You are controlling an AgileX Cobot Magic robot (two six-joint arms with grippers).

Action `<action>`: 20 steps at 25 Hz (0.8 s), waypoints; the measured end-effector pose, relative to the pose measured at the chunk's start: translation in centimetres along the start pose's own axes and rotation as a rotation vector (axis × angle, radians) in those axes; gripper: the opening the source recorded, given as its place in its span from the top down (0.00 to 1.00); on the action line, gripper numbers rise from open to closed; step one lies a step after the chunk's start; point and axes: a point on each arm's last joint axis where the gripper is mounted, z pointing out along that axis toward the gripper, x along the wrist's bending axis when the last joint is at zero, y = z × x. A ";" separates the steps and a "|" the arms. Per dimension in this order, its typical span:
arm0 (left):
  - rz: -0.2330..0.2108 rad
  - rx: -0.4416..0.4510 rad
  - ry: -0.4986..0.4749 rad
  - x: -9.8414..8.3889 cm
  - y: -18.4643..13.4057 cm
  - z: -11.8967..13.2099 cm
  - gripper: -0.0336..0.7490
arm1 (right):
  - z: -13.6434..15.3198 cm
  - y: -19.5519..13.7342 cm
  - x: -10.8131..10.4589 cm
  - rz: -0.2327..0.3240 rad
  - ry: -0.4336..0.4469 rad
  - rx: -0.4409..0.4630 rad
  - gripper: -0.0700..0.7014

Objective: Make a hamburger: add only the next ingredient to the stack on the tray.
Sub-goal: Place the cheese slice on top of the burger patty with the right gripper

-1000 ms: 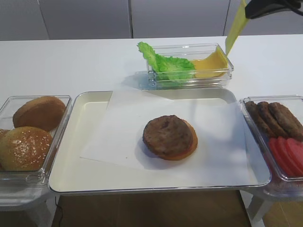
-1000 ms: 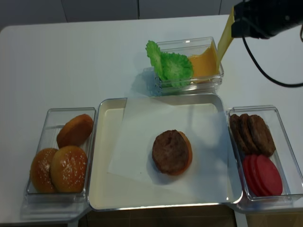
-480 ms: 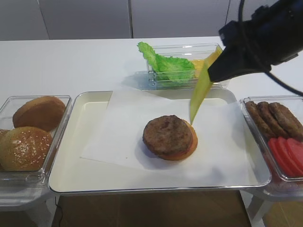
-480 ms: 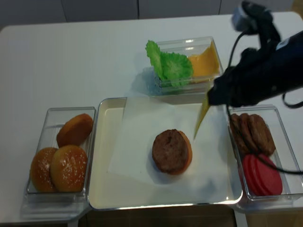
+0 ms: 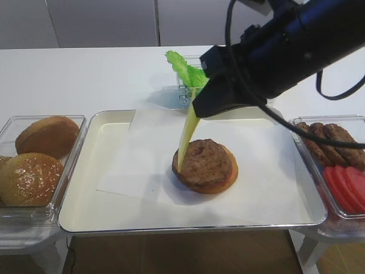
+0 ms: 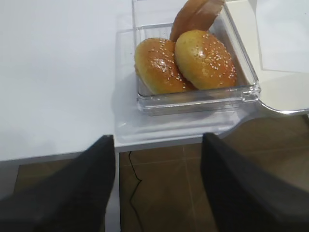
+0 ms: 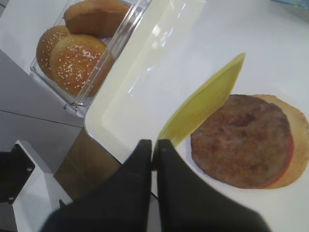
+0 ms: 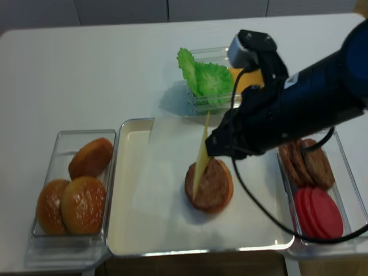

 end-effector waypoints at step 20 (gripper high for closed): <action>0.000 0.000 0.000 0.0 0.0 0.0 0.42 | 4.1 -0.5 -3.2 -0.038 -0.159 0.129 0.87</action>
